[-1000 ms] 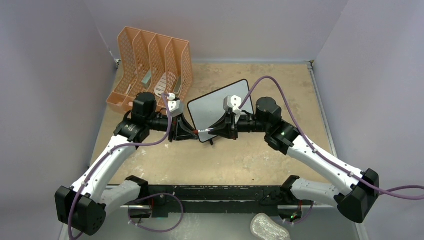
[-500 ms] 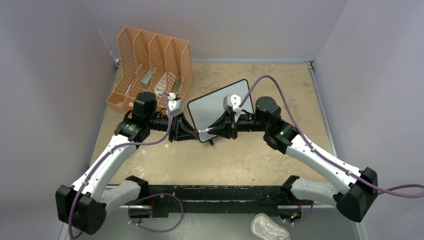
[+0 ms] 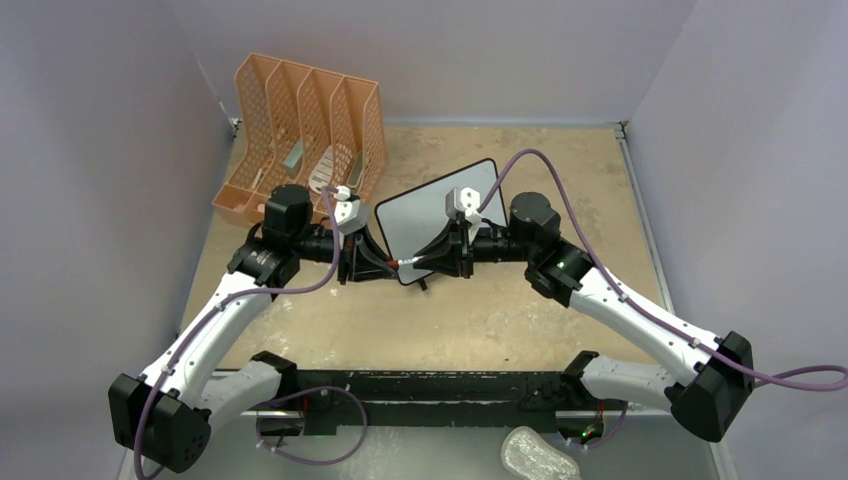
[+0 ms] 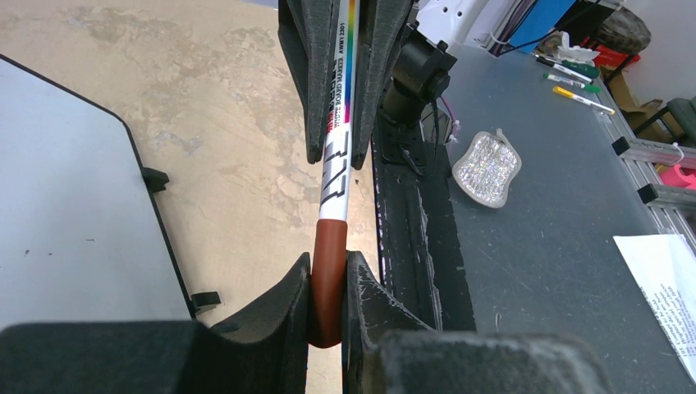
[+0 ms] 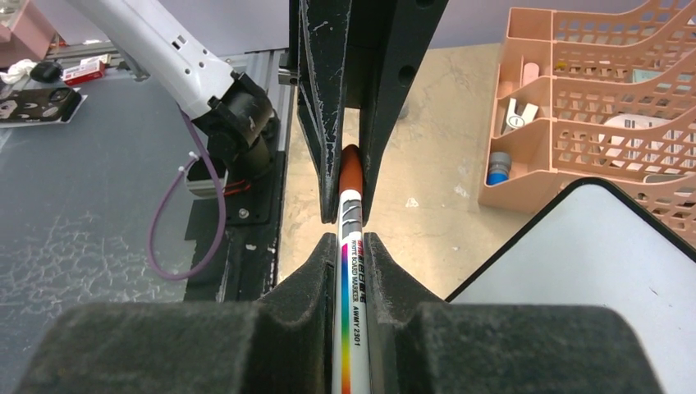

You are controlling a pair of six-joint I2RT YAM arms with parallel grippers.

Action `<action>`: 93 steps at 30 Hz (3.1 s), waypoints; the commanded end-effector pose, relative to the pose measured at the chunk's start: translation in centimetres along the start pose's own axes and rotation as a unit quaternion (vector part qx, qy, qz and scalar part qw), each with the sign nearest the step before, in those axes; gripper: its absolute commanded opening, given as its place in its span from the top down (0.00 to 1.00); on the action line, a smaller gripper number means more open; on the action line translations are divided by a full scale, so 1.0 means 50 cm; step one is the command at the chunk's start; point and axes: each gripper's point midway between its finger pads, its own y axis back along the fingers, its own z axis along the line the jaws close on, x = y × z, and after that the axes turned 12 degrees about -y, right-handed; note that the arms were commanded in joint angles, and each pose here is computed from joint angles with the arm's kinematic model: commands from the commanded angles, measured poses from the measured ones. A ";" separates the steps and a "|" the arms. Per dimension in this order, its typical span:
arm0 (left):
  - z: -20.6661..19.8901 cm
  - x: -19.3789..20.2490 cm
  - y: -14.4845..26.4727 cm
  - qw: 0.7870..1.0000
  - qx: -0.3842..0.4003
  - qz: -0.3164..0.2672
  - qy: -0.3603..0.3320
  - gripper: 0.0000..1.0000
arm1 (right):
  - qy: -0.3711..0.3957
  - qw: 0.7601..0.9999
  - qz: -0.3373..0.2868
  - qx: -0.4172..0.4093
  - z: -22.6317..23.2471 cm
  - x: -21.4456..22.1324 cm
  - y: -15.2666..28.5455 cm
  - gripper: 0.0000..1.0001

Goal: Write a sentence on the whiteboard
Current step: Open the whiteboard marker at the center of the board, then place the pen cap at the center of the board.

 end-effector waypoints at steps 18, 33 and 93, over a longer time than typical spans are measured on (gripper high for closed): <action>0.037 0.007 0.015 0.996 -0.073 0.006 -0.060 1.00 | 0.041 0.998 0.036 0.019 0.013 0.027 0.059 1.00; 0.045 0.060 0.010 0.996 -0.081 0.013 -0.031 1.00 | 0.062 0.993 -0.025 0.094 -0.026 -0.026 0.114 1.00; 0.065 0.393 -0.275 0.913 -0.286 0.290 0.033 0.62 | 0.027 0.847 -0.250 0.468 -0.168 -0.081 0.354 1.00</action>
